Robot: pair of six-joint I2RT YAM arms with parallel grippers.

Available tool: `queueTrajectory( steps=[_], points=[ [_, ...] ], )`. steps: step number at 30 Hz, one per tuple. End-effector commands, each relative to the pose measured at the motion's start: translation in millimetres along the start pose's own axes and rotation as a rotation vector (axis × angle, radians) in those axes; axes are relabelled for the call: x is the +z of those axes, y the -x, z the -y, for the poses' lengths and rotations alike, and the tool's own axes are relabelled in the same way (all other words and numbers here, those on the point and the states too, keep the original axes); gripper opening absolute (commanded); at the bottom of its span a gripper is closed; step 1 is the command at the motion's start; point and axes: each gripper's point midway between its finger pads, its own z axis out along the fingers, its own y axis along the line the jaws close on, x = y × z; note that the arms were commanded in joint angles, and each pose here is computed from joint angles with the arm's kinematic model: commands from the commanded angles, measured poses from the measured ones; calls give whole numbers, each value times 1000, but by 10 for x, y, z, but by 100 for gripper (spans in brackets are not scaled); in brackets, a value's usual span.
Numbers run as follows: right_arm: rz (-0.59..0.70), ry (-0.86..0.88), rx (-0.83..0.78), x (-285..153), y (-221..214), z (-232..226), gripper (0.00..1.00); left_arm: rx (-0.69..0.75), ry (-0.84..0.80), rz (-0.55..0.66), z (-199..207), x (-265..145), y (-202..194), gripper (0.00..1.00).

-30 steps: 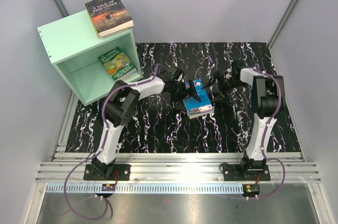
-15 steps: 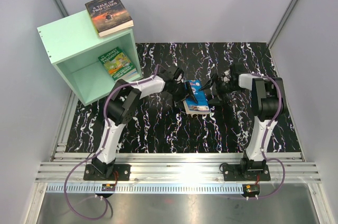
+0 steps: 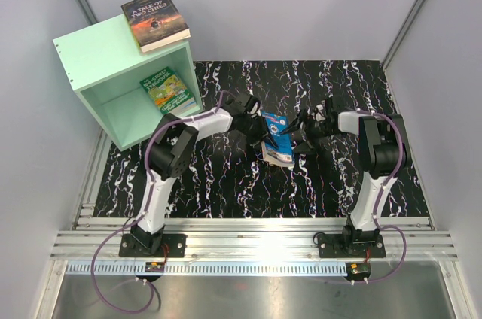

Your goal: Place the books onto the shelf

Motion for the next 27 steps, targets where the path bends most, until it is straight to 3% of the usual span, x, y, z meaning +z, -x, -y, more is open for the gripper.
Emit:
queueTrajectory(
  steps=[1,9,16,19,20,22,23,24,26,27],
  points=[
    [-97,-121,55,162,-462,335,96,120,-184,92,565,-327,84,0],
    [-57,33,54,26,-370,-217,96,224,-419,105,1142,-779,-98,0],
    [-52,138,36,-154,-346,-659,90,188,-502,86,1134,-923,-305,0],
    [-42,181,21,-248,-381,-824,74,196,-464,76,1042,-896,-365,0],
    [-38,192,8,-292,-399,-882,57,194,-425,67,952,-866,-386,0],
    [-40,199,-2,-338,-431,-928,42,199,-364,78,860,-825,-399,0],
    [-34,203,-16,-379,-453,-966,26,208,-293,65,741,-808,-430,3],
    [-31,201,-22,-398,-467,-975,19,207,-233,88,646,-773,-393,6],
    [-26,193,-36,-445,-515,-981,3,217,-103,69,405,-748,-453,22],
    [-25,189,-36,-457,-530,-978,0,238,-77,85,425,-785,-421,28]
  ],
)
